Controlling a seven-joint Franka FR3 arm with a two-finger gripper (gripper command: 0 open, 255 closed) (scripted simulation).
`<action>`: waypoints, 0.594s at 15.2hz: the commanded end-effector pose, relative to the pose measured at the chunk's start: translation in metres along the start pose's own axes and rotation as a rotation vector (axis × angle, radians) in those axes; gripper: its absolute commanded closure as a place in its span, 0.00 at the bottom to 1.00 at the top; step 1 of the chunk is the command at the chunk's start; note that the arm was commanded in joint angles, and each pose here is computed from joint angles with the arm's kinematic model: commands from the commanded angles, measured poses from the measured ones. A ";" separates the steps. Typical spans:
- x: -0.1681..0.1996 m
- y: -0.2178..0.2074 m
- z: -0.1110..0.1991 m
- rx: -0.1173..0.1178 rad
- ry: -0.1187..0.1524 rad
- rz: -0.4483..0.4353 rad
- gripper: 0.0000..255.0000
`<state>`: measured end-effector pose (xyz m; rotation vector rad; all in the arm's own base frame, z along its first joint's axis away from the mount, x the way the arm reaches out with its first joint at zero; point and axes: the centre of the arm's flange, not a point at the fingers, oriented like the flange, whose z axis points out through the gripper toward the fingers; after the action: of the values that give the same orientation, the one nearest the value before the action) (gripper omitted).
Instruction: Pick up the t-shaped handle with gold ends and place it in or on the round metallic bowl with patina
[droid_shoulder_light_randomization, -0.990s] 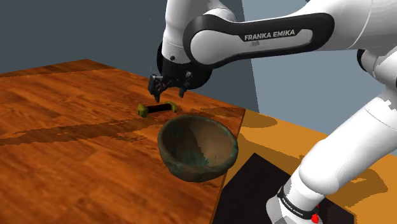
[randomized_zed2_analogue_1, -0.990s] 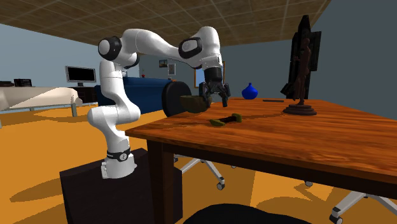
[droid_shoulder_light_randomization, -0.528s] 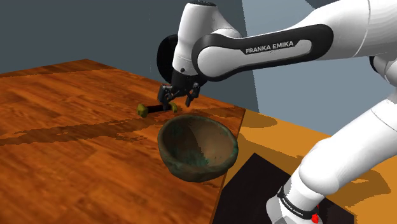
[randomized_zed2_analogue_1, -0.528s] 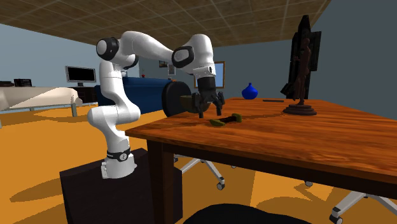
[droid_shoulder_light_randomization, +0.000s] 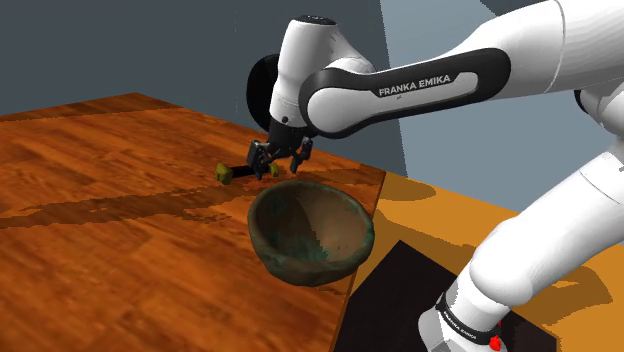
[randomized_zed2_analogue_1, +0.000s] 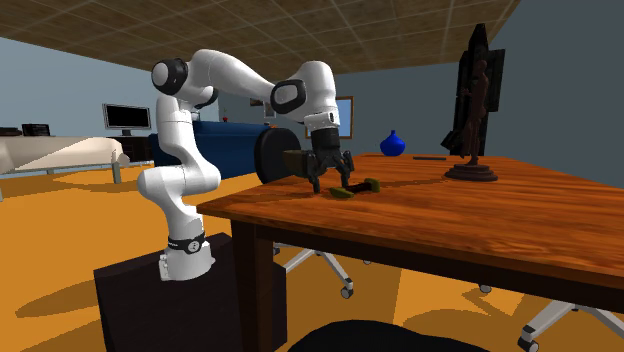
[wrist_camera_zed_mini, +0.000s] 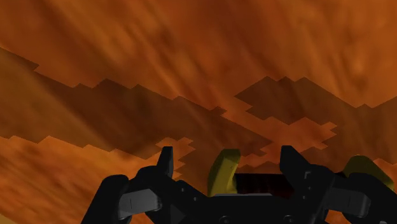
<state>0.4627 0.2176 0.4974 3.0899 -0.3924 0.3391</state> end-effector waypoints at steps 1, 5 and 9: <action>0.000 0.000 0.000 0.000 0.000 0.000 0.00; 0.000 0.000 0.000 0.000 0.000 0.000 1.00; 0.001 0.000 -0.001 0.000 0.000 0.000 1.00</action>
<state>0.4640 0.2156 0.5028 3.0881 -0.3978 0.3560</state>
